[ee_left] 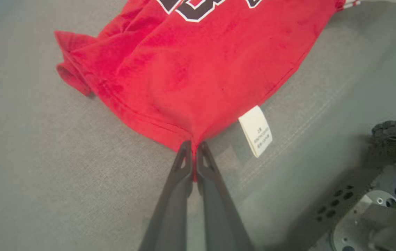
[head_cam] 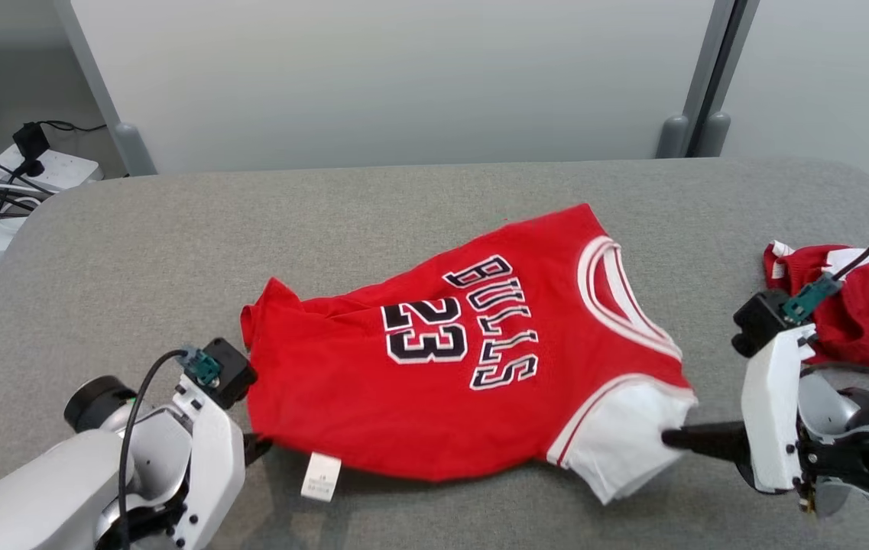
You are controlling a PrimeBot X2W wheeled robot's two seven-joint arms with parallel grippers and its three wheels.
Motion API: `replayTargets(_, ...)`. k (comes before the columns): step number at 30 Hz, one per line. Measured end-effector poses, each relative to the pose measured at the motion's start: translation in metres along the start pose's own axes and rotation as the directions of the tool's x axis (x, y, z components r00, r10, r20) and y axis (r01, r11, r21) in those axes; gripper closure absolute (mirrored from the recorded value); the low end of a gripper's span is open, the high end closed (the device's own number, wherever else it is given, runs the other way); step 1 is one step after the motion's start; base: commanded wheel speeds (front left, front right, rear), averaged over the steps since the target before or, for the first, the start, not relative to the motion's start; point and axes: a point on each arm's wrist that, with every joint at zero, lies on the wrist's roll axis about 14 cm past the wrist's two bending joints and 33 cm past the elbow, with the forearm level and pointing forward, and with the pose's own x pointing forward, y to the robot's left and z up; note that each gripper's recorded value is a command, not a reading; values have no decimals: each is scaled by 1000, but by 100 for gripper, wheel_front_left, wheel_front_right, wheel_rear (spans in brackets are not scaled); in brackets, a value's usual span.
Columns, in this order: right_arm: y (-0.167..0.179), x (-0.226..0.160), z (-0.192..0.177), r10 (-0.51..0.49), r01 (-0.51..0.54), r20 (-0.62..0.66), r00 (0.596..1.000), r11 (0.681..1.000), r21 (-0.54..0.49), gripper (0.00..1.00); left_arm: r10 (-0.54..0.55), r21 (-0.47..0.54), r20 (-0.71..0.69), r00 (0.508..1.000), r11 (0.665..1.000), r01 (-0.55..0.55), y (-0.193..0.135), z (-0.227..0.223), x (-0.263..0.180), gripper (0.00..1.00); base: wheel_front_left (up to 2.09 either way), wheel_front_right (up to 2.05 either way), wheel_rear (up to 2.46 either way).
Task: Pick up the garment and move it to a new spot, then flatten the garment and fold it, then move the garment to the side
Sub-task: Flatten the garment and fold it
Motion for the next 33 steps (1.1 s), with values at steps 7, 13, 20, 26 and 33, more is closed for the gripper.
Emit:
replayTargets(7, 14, -38, -45, 105, -101, -222, 969, 994, 29, 100, -212, -117, -245, 946, 975, 189, -34, -31, -35, 100, 0, 0, 0)
replayTargets(13, 1, -32, -35, 149, -129, -224, 963, 987, 100, 100, -376, -347, -392, 839, 906, 244, -50, -50, -33, 100, 0, 0, 0)
replayTargets(20, -39, 41, 34, 141, -115, -108, 984, 969, 218, 100, -418, -434, -400, 816, 870, 233, -25, -21, 36, 100, 0, 0, 0)
replayTargets(26, -110, -53, 354, -154, -69, 874, 461, 976, 208, 100, 136, 58, 745, 653, 962, -266, 156, 312, 22, 100, 0, 0, 0)
replayTargets(33, -144, -4, 338, -221, -52, 790, 573, 951, 304, 100, 169, 50, 671, 722, 961, -272, 183, 267, 93, 100, 0, 0, 0)
